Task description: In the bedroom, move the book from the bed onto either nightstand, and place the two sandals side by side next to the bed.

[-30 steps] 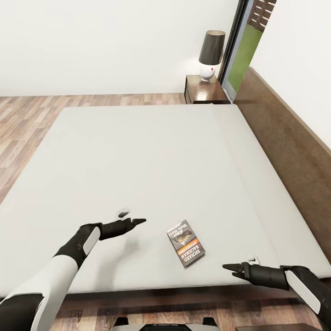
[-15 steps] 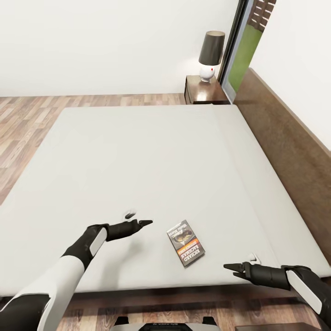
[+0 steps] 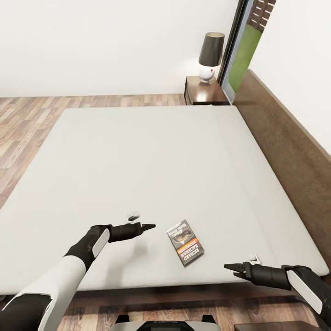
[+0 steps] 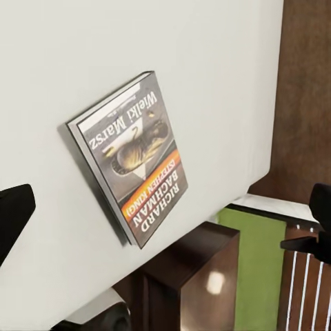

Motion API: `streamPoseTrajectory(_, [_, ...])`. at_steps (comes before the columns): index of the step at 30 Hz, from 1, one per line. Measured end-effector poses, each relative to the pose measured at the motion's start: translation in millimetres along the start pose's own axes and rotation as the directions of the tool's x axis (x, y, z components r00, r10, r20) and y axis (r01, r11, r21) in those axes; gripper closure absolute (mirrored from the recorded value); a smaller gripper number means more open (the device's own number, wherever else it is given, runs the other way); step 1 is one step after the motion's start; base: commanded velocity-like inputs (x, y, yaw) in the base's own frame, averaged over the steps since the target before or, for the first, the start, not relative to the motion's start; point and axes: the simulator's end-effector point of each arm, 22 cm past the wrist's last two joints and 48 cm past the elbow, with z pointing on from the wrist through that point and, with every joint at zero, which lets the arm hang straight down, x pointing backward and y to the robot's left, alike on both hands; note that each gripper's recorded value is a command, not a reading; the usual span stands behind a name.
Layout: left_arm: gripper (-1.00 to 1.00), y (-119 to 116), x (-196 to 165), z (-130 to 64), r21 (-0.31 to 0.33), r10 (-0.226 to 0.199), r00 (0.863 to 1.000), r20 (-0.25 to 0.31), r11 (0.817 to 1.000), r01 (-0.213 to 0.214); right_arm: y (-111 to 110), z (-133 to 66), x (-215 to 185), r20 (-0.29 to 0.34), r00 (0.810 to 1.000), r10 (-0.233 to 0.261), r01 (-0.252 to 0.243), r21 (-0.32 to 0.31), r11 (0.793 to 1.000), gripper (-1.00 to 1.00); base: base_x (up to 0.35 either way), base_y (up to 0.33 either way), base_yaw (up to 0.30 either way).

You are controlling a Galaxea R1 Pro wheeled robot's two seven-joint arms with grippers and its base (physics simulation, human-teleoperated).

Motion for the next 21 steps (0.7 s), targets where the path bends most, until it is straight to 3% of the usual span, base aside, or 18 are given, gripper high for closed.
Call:
streamPoseTrajectory(18, [-1.00, -5, 13, -10.6, -0.007, -0.021, 1.000, -0.013, 1.000, 0.021, 5, -16.7, 6, 0.002, 1.000, -0.003, 0.003, 0.013, 1.000, -1.00, 0.000, 0.000, 0.000])
streamPoseTrajectory(21, [-1.00, -14, 13, -13.7, 0.031, -0.021, 1.000, -0.012, 0.999, 0.021, 6, -18.5, 7, 0.003, 1.000, -0.003, 0.003, 0.014, 1.000, -1.00, 0.000, 0.000, 0.000])
